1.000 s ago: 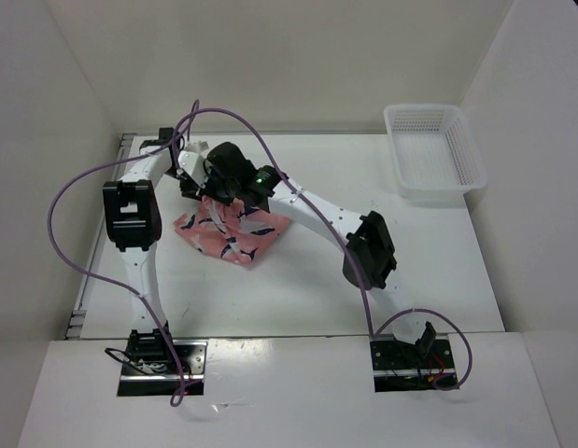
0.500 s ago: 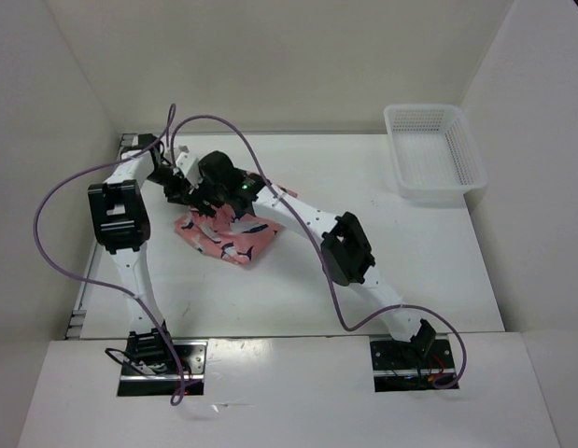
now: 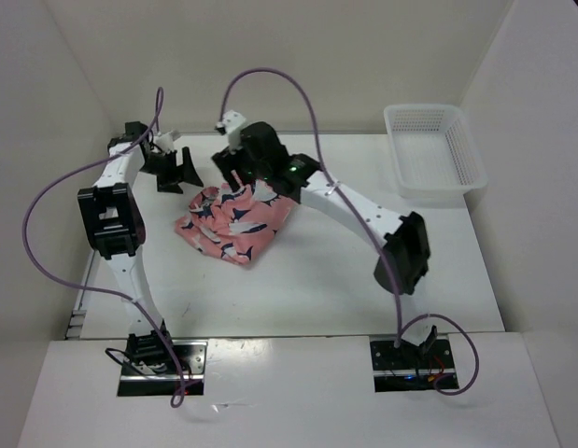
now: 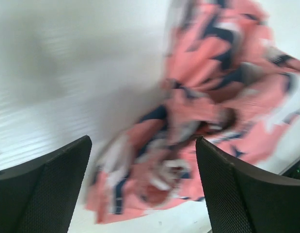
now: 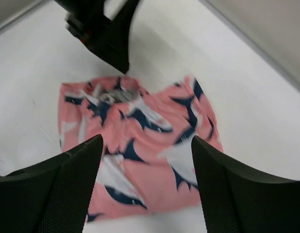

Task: Fold and stack the shorts
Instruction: Fold the shorts

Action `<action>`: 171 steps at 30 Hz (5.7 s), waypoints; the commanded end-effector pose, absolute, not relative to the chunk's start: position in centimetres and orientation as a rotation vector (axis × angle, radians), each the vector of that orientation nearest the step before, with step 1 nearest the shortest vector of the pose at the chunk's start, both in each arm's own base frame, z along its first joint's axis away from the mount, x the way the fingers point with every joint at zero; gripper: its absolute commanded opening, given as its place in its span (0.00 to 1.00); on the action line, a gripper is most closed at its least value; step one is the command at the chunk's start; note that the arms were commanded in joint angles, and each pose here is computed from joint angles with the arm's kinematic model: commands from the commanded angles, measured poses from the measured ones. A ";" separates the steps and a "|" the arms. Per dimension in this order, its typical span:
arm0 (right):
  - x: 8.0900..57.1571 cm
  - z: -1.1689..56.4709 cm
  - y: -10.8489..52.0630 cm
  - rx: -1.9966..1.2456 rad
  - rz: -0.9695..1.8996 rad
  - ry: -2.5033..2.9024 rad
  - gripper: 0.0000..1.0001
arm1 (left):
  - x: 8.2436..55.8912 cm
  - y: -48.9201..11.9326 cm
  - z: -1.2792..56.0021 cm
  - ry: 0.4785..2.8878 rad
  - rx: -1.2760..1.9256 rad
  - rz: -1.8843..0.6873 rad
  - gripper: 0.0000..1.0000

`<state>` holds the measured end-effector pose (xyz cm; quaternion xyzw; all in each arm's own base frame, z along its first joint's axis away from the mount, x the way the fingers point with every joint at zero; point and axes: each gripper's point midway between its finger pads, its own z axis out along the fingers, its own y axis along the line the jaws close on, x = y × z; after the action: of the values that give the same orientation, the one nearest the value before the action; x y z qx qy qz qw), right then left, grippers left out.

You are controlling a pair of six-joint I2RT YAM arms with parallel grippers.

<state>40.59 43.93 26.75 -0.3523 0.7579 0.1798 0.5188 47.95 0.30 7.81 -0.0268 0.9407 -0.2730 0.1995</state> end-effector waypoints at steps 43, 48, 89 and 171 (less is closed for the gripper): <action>38.6 6.5 40.5 -0.557 1.122 2.393 0.78 | 54.9 -6.8 4.8 2.579 0.249 -0.325 0.24; 39.1 3.9 40.2 -0.457 1.042 2.460 0.51 | 55.0 -6.0 5.5 2.564 0.231 -0.339 0.38; 32.9 8.9 22.7 -0.807 0.905 2.407 0.85 | 49.9 -16.9 7.1 2.519 0.485 -0.737 0.96; 56.9 5.7 23.8 -0.244 0.622 2.281 0.38 | 37.6 -15.5 5.0 2.808 0.441 -0.795 0.32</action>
<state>55.86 23.95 6.74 -0.1189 0.8887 0.2434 0.3700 38.54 -15.62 5.82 0.1505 0.9423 -0.2745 0.1184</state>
